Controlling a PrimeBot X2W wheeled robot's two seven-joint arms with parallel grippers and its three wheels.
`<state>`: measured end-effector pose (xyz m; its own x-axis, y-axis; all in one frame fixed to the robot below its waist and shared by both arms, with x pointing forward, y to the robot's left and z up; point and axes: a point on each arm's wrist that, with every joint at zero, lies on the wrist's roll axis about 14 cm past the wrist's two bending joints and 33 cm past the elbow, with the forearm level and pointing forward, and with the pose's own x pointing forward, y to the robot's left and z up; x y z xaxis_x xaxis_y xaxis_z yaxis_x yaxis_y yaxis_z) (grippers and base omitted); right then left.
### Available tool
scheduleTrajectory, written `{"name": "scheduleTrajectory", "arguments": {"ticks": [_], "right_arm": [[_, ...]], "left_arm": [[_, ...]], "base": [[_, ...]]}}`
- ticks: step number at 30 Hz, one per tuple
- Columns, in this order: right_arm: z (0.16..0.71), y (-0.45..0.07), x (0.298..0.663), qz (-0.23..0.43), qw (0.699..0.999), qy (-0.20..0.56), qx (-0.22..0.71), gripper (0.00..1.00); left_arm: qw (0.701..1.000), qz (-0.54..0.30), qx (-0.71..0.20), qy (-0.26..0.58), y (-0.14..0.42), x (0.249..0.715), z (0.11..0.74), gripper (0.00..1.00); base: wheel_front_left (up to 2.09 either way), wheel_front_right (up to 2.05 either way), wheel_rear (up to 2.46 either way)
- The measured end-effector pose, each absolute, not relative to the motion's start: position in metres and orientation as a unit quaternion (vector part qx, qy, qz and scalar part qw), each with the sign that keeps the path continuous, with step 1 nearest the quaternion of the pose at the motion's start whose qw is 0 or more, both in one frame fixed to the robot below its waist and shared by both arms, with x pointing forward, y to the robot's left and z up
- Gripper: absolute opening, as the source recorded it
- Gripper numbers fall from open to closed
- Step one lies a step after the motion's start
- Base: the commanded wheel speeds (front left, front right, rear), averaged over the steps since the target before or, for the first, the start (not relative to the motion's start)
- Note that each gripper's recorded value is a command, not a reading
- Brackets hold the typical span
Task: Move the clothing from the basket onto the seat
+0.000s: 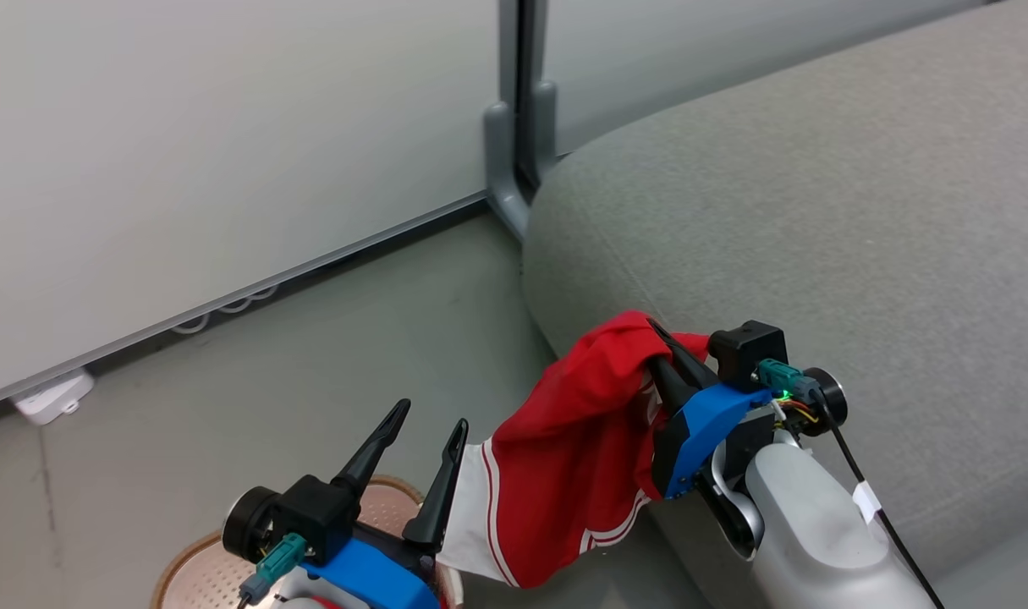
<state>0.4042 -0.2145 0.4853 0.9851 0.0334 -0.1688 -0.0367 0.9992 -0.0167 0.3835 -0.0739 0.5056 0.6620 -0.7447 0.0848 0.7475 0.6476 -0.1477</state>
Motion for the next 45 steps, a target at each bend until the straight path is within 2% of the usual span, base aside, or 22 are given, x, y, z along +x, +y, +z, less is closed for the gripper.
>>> {"name": "scheduleTrajectory", "arguments": {"ticks": [8, 14, 26, 30, 35, 45], "right_arm": [[0.483, -0.251, 0.38, -0.036, 0.996, 0.087, -0.006, 0.0], [0.482, -0.258, 0.372, -0.049, 0.995, 0.089, -0.002, 0.0], [0.481, -0.261, 0.376, -0.059, 0.994, 0.085, 0.015, 0.0], [0.493, -0.275, 0.389, -0.075, 0.994, 0.076, 0.021, 0.0], [0.532, -0.33, 0.41, -0.127, 0.991, 0.048, 0.016, 0.0], [0.618, -0.435, 0.449, -0.222, 0.972, -0.023, -0.074, 0.0]], "left_arm": [[0.887, -0.454, -0.087, -0.003, -0.105, 0.376, 0.504, 1.0], [0.881, -0.464, -0.087, -0.001, -0.112, 0.372, 0.503, 1.0], [0.888, -0.452, -0.091, 0.002, -0.104, 0.377, 0.501, 1.0], [0.889, -0.449, -0.09, 0.001, -0.102, 0.384, 0.499, 1.0], [0.889, -0.45, -0.089, 0.004, -0.101, 0.394, 0.492, 1.0], [0.89, -0.446, -0.093, 0.011, -0.092, 0.428, 0.469, 1.0]], "base": [[0.0, 0.0, 0.0], [0.0, 0.0, 0.0], [0.0, 0.0, 0.0], [0.0, 0.0, 0.0], [0.0, 0.0, 0.0], [0.0, 0.0, 0.0]]}}
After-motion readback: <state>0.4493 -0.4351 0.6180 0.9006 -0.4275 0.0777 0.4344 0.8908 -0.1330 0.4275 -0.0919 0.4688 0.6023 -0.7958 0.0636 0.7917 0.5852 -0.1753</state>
